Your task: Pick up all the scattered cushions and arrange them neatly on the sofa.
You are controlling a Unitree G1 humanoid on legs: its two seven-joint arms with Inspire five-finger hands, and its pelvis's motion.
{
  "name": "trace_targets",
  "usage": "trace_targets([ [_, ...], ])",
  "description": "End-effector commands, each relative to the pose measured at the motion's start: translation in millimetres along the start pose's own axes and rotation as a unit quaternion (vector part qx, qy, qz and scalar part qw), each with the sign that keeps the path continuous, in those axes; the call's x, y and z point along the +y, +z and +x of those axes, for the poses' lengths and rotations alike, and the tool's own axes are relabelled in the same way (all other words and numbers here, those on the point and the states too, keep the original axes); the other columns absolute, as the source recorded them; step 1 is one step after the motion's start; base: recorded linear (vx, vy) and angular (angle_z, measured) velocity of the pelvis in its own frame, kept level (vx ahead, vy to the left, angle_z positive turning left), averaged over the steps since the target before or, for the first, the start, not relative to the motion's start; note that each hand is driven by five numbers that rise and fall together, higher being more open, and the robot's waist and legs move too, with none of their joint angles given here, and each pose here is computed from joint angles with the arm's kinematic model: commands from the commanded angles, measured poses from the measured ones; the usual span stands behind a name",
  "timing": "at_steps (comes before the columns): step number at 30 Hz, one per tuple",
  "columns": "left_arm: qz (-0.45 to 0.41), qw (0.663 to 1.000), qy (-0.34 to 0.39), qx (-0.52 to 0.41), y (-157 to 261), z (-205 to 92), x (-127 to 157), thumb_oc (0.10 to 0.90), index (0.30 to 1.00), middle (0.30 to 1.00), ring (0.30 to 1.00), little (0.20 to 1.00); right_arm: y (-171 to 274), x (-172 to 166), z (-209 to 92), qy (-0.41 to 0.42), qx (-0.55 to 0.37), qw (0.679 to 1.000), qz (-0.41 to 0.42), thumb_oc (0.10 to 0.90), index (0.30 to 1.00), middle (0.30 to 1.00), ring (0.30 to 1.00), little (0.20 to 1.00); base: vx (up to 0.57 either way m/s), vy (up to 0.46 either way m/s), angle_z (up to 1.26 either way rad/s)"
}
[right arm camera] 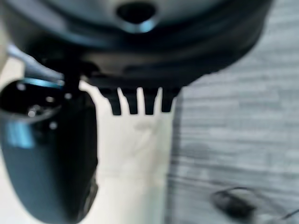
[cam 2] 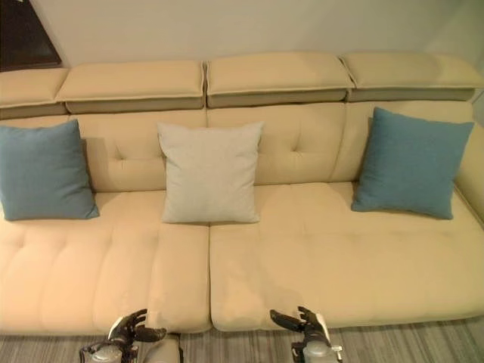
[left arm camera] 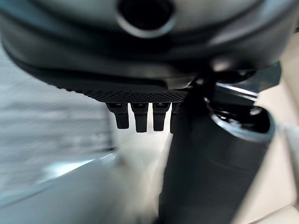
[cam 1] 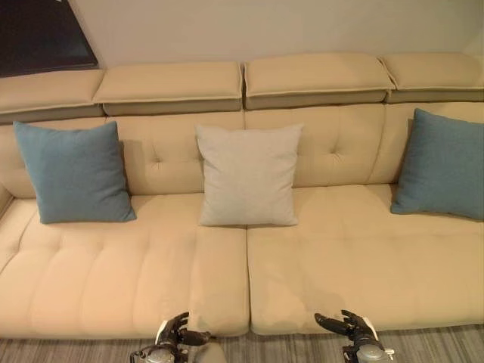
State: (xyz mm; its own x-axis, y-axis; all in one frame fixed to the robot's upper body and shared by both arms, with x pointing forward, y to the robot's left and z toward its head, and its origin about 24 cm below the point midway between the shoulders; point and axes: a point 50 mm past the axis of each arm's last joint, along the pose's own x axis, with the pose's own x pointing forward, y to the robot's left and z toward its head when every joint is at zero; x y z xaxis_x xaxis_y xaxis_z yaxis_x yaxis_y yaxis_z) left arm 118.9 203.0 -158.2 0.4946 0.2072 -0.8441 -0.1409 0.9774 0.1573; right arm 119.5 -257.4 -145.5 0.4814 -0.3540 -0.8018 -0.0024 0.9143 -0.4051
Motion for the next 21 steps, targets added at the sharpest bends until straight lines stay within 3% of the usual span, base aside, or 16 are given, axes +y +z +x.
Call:
trace_targets([
  [1, 0.013, 0.998, 0.032, 0.048, -18, -2, 17, 0.8, 0.9, 0.9, 0.9, 0.9, -4, 0, -1, 0.0, 0.003, 1.0, 0.011, 0.8, 0.9, 0.9, 0.9, 0.9, -0.22, -0.091, 0.23],
  [6, -0.03, 0.988, 0.044, 0.148, -72, -22, 28, 0.8, 0.9, 0.9, 0.9, 0.9, -65, 6, -18, 0.014, 0.112, 0.993, 0.045, 0.8, 0.9, 0.9, 0.9, 0.9, -0.18, -0.081, 0.12],
  [9, -0.017, 0.985, 0.034, 0.166, -81, -25, 28, 0.8, 0.9, 0.9, 0.9, 0.9, -87, 7, -27, 0.014, 0.158, 0.986, 0.053, 0.8, 0.9, 0.9, 0.9, 0.9, -0.04, 0.025, 0.09],
  [16, 0.013, 0.995, 0.001, 0.096, -43, -10, 13, 0.8, 0.9, 0.9, 0.9, 0.9, -65, 22, -21, 0.049, 0.122, 0.989, 0.065, 0.8, 0.9, 0.9, 0.9, 0.9, -0.04, 0.116, 0.39],
  [21, 0.02, 0.999, -0.006, 0.045, -14, -1, 8, 0.8, 0.9, 0.9, 0.9, 0.9, -40, 35, -14, 0.09, 0.074, 0.993, -0.014, 0.8, 0.9, 0.9, 0.9, 0.9, -0.06, 0.054, 0.28],
])
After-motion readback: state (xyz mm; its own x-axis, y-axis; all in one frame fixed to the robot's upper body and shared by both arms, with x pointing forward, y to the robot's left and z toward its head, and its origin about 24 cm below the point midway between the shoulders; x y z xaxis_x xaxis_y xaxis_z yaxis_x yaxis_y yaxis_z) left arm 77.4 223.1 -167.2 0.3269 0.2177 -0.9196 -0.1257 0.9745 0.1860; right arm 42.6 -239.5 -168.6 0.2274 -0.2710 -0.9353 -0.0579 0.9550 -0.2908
